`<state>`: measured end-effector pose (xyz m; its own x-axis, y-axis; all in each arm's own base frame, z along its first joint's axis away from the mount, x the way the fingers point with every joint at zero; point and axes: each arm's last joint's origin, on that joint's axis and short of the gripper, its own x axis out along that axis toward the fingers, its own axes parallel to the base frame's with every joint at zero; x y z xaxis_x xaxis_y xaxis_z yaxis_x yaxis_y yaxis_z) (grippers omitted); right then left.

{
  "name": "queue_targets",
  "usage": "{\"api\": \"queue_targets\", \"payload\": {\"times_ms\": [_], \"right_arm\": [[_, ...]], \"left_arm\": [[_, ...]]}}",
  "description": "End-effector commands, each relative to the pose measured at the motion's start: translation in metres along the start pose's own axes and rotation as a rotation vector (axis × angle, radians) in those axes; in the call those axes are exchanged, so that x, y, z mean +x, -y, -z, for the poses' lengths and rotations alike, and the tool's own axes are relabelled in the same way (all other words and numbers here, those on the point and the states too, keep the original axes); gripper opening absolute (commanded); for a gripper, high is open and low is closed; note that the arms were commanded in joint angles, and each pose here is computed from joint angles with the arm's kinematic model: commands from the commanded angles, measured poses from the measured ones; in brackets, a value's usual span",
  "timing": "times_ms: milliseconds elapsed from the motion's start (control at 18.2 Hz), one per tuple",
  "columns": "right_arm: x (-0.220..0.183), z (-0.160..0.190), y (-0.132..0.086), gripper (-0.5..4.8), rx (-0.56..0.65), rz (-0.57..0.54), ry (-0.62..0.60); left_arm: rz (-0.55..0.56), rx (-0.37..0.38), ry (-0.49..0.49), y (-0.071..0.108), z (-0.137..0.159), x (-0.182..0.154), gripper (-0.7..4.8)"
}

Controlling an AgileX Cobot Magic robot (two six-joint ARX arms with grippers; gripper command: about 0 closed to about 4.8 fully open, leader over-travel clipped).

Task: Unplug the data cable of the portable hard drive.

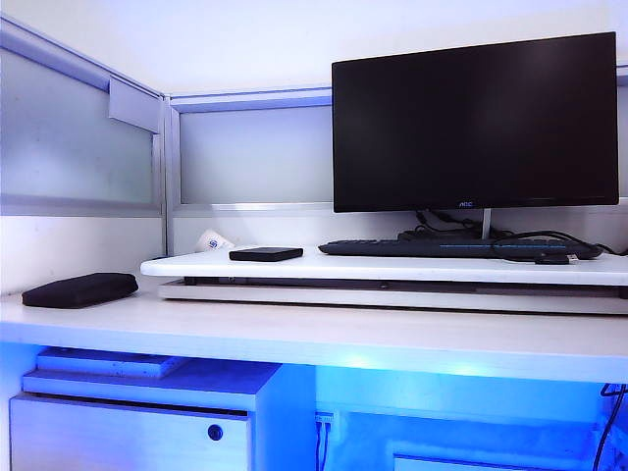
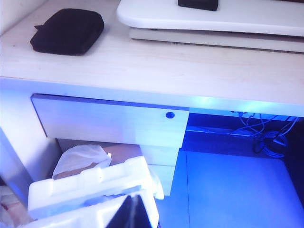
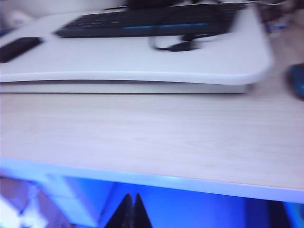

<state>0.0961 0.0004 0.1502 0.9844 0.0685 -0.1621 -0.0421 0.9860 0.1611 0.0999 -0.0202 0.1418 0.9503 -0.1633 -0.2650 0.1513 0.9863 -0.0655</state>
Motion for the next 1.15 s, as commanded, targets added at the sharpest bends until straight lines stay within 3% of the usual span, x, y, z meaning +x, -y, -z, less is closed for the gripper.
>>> {"api": "queue_targets", "payload": {"times_ms": [55, 110, 165, 275, 330, 385, 495, 605, 1155], "right_arm": [[0.0, 0.002, 0.001, -0.08, -0.003, 0.034, -0.002], [0.0, 0.002, 0.002, -0.08, -0.022, 0.035, -0.003], [0.0, 0.001, 0.007, -0.07, -0.009, 0.098, 0.007], [-0.001, 0.0, 0.013, -0.07, 0.027, 0.134, 0.019], [-0.002, -0.001, 0.013, -0.07, 0.031, 0.124, 0.023], [-0.002, -0.001, 0.012, -0.07, 0.031, 0.093, 0.022], [-0.001, -0.001, 0.012, -0.07, 0.053, 0.066, 0.02], [0.0, 0.0, -0.002, -0.06, 0.065, -0.111, -0.01], [0.0, 0.0, -0.003, -0.05, 0.063, -0.12, -0.007]], "left_arm": [[-0.029, 0.006, 0.031, -0.001, -0.002, 0.0, -0.06], [-0.032, 0.04, 0.03, -0.001, -0.002, 0.0, -0.06], [-0.099, 0.019, 0.06, -0.006, -0.005, -0.001, -0.06], [-0.066, 0.001, 0.067, -0.013, -0.006, -0.002, -0.06], [-0.052, -0.012, 0.066, -0.016, -0.006, -0.002, -0.06], [0.01, -0.08, 0.067, -0.025, -0.006, -0.004, -0.05], [0.048, -0.079, 0.064, -0.023, -0.006, -0.004, -0.05], [0.051, -0.086, 0.041, -0.023, -0.003, -0.004, -0.05], [0.051, -0.086, 0.041, -0.023, -0.003, -0.004, -0.05]]}}
